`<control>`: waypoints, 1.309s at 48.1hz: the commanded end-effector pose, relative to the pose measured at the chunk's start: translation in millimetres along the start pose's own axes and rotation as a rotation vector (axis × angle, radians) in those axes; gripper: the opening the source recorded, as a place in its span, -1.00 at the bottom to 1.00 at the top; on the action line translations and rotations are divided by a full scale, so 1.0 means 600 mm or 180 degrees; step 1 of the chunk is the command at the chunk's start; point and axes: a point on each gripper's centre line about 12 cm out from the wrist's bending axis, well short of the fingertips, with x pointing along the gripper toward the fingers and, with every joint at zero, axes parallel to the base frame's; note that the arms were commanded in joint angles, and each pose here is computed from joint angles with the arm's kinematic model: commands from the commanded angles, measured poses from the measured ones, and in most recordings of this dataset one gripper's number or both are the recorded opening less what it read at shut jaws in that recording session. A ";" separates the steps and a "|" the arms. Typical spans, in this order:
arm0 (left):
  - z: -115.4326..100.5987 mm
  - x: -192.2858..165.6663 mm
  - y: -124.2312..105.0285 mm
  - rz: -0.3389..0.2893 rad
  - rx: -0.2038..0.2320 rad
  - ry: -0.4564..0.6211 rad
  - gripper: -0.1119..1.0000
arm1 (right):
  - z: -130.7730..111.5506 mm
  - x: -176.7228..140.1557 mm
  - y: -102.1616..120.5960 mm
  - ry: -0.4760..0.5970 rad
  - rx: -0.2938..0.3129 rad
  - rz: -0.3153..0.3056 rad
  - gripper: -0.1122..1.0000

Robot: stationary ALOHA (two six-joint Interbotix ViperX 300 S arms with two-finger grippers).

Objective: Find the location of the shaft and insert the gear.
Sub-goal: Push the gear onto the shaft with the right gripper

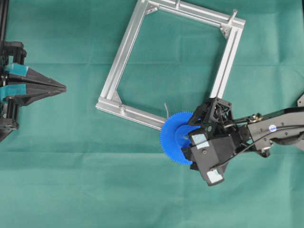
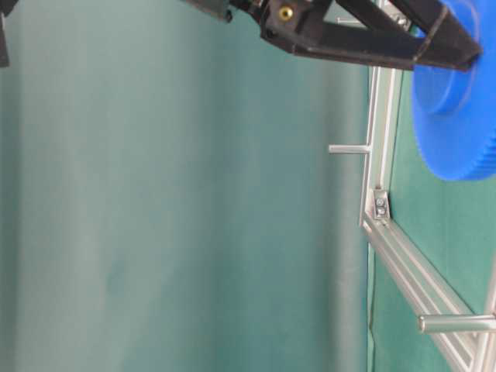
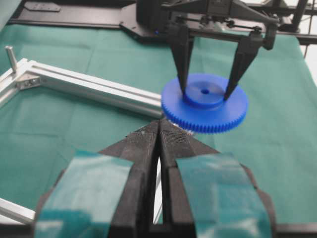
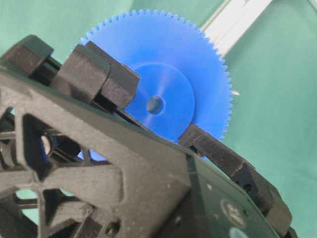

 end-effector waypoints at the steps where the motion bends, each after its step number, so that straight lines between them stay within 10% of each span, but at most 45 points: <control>1: 0.004 0.002 0.001 0.0010 -0.0001 -0.0020 -0.79 | 0.015 -0.015 -0.004 -0.0117 -0.0021 -0.0001 0.44; 19: 0.003 0.002 0.001 0.0010 -0.0006 -0.0015 -0.79 | 0.013 -0.006 -0.042 -0.0033 -0.0001 -0.0279 0.44; 63: 0.003 0.002 0.001 0.0010 -0.0006 -0.0015 -0.79 | 0.017 -0.007 -0.036 -0.0126 0.0038 -0.0165 0.44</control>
